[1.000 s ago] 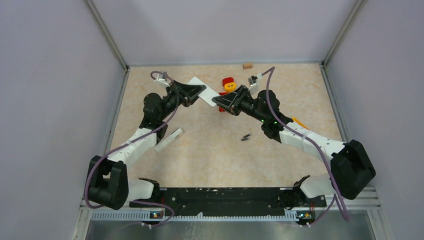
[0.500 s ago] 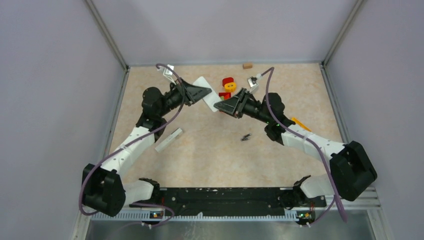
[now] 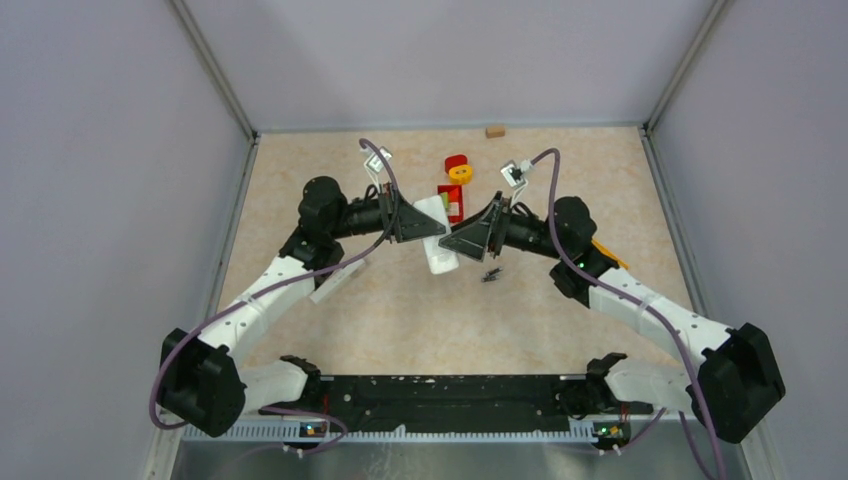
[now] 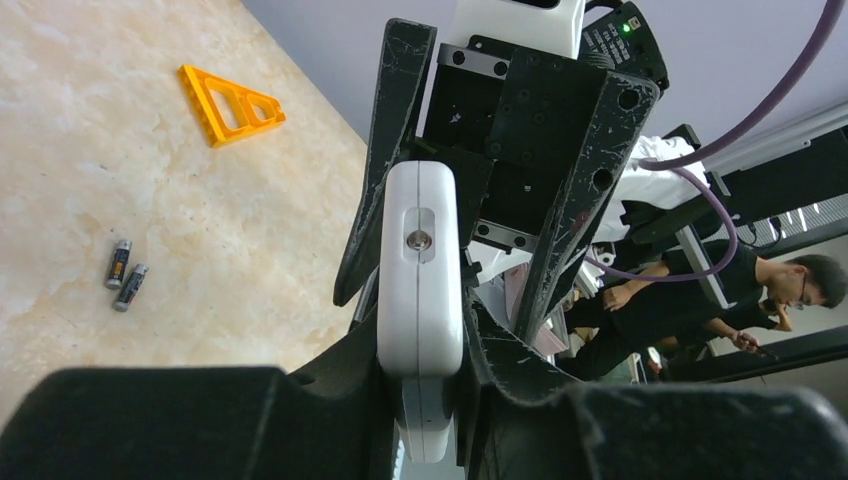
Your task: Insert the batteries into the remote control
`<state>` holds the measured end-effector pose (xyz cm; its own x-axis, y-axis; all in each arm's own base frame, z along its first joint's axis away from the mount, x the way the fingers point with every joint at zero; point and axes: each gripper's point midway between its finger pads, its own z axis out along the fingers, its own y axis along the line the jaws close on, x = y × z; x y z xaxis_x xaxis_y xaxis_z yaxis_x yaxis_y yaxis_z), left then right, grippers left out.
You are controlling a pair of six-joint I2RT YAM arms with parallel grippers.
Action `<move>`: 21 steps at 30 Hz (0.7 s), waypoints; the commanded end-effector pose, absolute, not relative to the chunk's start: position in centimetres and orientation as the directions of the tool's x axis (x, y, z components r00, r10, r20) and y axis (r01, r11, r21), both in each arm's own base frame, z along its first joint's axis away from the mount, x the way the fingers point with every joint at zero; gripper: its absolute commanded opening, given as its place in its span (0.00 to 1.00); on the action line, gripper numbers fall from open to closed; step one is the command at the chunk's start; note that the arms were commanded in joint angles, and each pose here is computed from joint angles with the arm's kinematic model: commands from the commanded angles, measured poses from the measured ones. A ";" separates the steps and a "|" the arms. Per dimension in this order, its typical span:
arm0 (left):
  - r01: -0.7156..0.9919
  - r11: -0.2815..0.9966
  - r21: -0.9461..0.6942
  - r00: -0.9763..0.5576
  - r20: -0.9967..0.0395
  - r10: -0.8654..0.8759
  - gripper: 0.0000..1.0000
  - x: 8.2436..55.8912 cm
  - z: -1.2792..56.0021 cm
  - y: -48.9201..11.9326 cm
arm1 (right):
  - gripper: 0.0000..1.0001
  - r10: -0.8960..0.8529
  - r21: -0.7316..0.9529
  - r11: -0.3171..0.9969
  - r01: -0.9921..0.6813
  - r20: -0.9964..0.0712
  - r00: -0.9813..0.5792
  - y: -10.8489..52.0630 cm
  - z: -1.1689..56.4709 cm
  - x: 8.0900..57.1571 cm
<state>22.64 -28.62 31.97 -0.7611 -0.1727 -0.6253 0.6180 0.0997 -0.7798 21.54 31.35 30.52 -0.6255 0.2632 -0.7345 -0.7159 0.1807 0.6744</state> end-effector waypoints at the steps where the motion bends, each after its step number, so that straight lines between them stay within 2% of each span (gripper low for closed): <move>1: 0.677 0.051 -0.735 -0.720 -0.674 -0.165 0.00 21.9 33.8 -28.4 | 0.68 0.208 0.585 0.123 -0.802 -0.805 -0.555 31.0 31.5 19.9; 6: 0.702 0.005 -0.712 -0.706 -0.697 -0.127 0.00 20.9 34.2 -28.4 | 0.68 0.112 0.568 0.075 -0.819 -0.821 -0.560 31.4 30.3 18.7; 9: 0.716 -0.021 -0.698 -0.696 -0.710 -0.107 0.00 20.3 34.5 -28.3 | 0.62 0.079 0.545 0.058 -0.837 -0.838 -0.540 31.8 30.3 18.6; 14: 0.723 -0.031 -0.690 -0.690 -0.718 -0.096 0.00 20.1 34.6 -28.3 | 0.45 0.042 0.511 0.041 -0.858 -0.859 -0.510 33.0 30.7 18.6; 16: 0.721 -0.033 -0.692 -0.691 -0.716 -0.094 0.00 20.1 34.6 -28.3 | 0.35 0.028 0.519 0.036 -0.854 -0.855 -0.519 33.5 30.6 18.8; 20: 0.723 0.003 -0.690 -0.684 -0.718 -0.129 0.03 20.7 34.8 -28.2 | 0.21 0.016 0.531 0.000 -0.848 -0.847 -0.531 34.0 30.7 18.6; 21: 0.726 0.017 -0.687 -0.679 -0.721 -0.140 0.05 21.0 34.8 -28.1 | 0.13 0.018 0.532 -0.003 -0.847 -0.847 -0.532 34.0 30.8 18.5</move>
